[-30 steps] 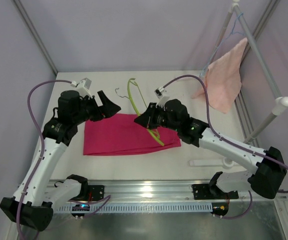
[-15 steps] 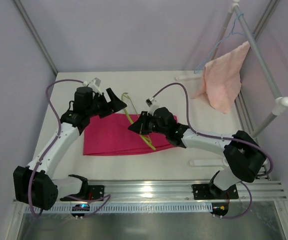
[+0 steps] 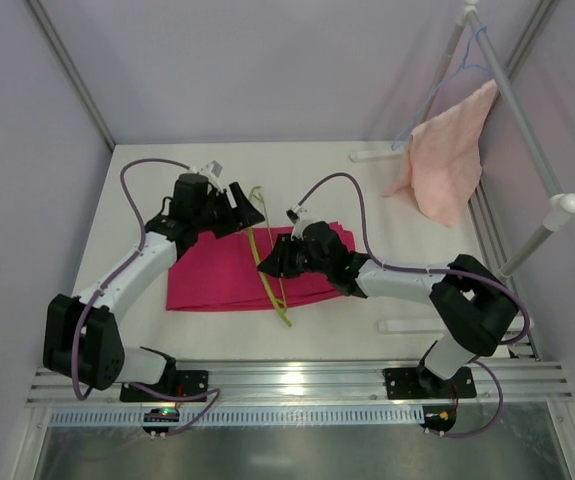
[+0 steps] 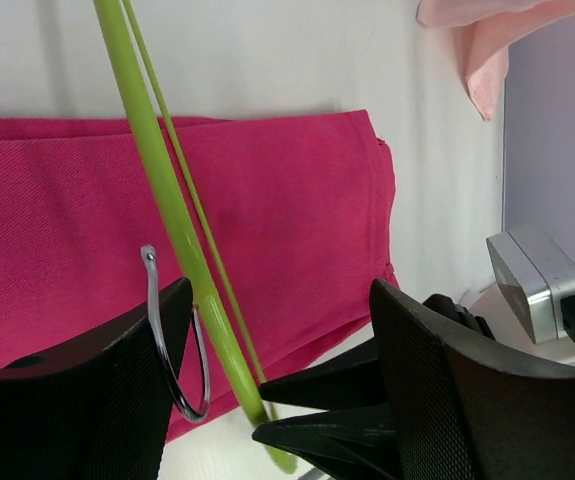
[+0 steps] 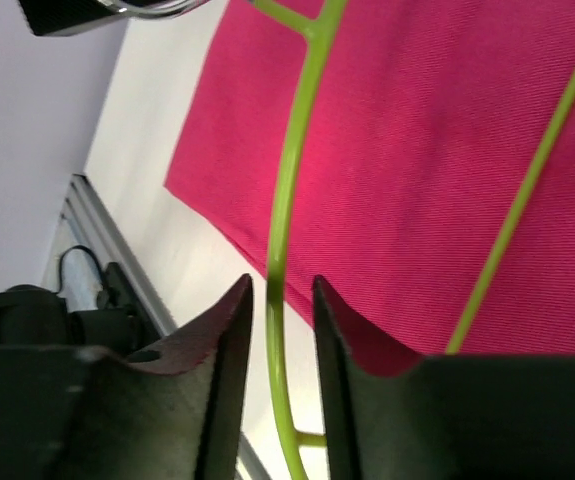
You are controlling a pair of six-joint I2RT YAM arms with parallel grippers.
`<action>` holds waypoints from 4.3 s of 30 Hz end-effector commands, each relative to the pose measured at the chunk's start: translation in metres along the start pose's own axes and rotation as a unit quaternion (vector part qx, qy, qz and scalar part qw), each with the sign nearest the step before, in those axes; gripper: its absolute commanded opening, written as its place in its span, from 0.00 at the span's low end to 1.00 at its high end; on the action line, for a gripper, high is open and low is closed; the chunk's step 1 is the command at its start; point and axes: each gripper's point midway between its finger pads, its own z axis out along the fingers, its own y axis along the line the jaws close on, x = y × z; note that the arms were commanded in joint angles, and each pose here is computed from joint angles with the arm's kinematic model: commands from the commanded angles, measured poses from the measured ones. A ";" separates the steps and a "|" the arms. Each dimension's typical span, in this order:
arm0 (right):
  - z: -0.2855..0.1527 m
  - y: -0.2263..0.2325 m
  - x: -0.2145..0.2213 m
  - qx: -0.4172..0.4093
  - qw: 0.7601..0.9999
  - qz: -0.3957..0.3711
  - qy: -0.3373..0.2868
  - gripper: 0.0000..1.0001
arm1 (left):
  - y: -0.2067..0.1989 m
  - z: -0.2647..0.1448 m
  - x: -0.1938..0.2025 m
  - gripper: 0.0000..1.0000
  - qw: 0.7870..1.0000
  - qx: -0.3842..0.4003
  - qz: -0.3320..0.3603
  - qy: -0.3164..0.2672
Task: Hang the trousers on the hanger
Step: Pass the hanger from the right arm to the left, then pass the hanger from the left arm to the right, then place trousers on hanger
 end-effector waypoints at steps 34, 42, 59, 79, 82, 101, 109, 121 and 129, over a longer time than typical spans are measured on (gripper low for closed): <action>0.001 -0.028 -0.030 0.273 0.936 -0.208 -0.079 0.56 | -0.058 0.035 -0.004 0.72 0.998 0.058 0.002 -0.005; 0.000 -0.051 -0.020 0.323 0.923 -0.199 -0.068 0.29 | -0.057 0.038 -0.001 0.74 0.998 0.058 -0.008 0.000; -0.014 -0.067 -0.009 0.340 0.922 -0.169 -0.076 0.19 | -0.052 0.029 -0.040 0.89 0.999 -0.025 0.029 -0.022; -0.001 -0.057 -0.036 0.274 0.949 -0.133 -0.083 0.30 | 0.210 -0.088 -0.029 0.92 0.942 -0.291 -0.166 -0.015; 0.000 -0.052 -0.040 0.263 0.953 -0.124 -0.086 0.27 | 0.235 -0.082 -0.002 0.92 0.934 -0.303 -0.190 0.008; -0.040 -0.151 -0.052 0.345 0.931 -0.063 -0.100 0.04 | 0.210 -0.040 0.061 0.83 0.945 -0.223 -0.234 0.056; -0.053 -0.164 -0.070 0.370 0.919 -0.078 -0.113 0.04 | 0.194 -0.039 0.068 0.82 0.950 -0.211 -0.226 0.050; -0.046 -0.210 -0.093 0.410 0.901 -0.110 -0.092 0.04 | 0.179 -0.029 0.095 0.81 0.952 -0.230 -0.187 0.072; -0.056 -0.128 -0.092 0.309 0.940 -0.093 -0.109 0.04 | 0.189 -0.061 0.066 0.87 0.940 -0.307 -0.152 0.009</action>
